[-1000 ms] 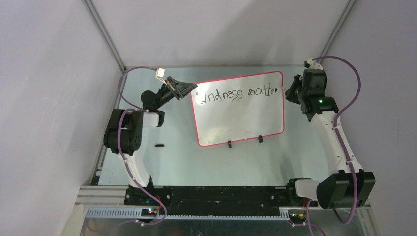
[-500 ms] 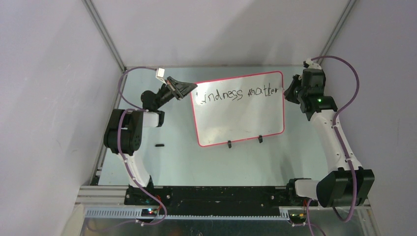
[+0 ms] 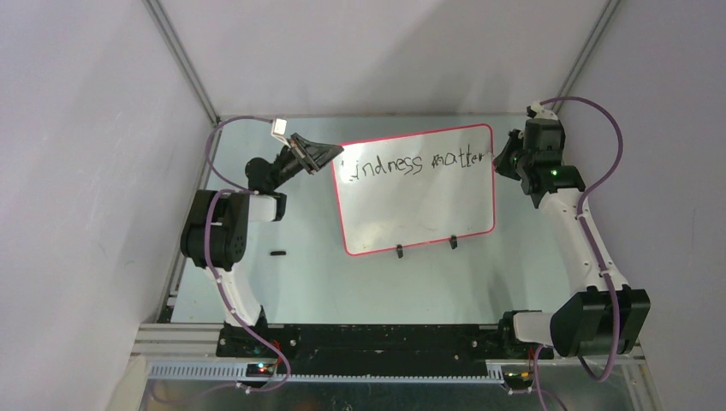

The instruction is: Write a sentence on the whiteboard

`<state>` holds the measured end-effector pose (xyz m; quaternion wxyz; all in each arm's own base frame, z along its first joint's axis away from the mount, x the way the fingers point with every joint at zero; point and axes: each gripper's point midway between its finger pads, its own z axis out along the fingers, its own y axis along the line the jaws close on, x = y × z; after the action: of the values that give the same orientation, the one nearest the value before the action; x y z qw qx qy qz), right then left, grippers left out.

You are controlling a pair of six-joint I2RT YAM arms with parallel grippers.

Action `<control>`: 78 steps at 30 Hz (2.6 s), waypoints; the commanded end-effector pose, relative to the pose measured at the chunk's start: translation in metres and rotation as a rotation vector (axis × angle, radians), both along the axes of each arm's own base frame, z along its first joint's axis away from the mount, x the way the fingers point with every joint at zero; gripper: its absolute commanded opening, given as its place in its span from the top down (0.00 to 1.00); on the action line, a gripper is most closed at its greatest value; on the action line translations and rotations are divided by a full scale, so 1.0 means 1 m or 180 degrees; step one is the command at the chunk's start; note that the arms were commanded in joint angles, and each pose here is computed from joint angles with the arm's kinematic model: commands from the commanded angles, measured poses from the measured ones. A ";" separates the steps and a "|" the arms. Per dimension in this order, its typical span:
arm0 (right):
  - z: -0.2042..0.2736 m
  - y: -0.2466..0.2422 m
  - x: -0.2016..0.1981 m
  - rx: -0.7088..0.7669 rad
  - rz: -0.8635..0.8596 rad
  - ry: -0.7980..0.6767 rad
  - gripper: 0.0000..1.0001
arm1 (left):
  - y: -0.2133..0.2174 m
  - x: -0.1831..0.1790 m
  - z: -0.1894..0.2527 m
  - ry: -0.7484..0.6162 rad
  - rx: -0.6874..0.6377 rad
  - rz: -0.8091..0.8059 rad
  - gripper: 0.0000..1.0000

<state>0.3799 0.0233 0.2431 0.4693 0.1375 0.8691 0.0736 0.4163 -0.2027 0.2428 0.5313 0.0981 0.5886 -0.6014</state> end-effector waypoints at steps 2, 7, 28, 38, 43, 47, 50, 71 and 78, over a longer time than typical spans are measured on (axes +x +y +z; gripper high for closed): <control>0.018 0.003 0.010 0.0067 0.0032 -0.0196 1.00 | 0.008 -0.001 0.018 -0.0377 0.0065 0.0064 0.99; 0.014 0.005 0.009 0.0055 0.0058 -0.0153 1.00 | 0.008 -0.002 0.018 -0.0378 0.0067 0.0057 0.99; 0.004 0.007 -0.004 0.0005 0.0118 0.0037 1.00 | 0.009 -0.002 0.019 -0.0376 0.0063 0.0065 1.00; 0.000 -0.002 -0.009 -0.0051 -0.0013 0.0110 1.00 | 0.008 -0.002 0.019 -0.0381 0.0062 0.0062 1.00; -0.001 -0.003 -0.010 -0.0056 -0.0028 0.0140 1.00 | 0.008 -0.002 0.019 -0.0380 0.0062 0.0060 1.00; -0.002 -0.005 -0.011 -0.0069 -0.0047 0.0132 1.00 | 0.009 -0.002 0.019 -0.0383 0.0060 0.0064 1.00; -0.003 -0.007 -0.012 -0.0070 -0.0074 0.0133 1.00 | 0.008 -0.002 0.018 -0.0378 0.0060 0.0059 1.00; 0.031 0.002 -0.009 0.0042 0.0051 -0.0249 1.00 | 0.009 -0.002 0.020 -0.0389 0.0059 0.0061 1.00; 0.028 0.000 -0.001 0.0049 0.0030 -0.0223 1.00 | 0.009 -0.002 0.020 -0.0389 0.0058 0.0064 1.00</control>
<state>0.3676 0.0244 0.2499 0.4689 0.1347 0.8692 0.0805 0.4162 -0.2027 0.2429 0.5314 0.0985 0.5884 -0.6014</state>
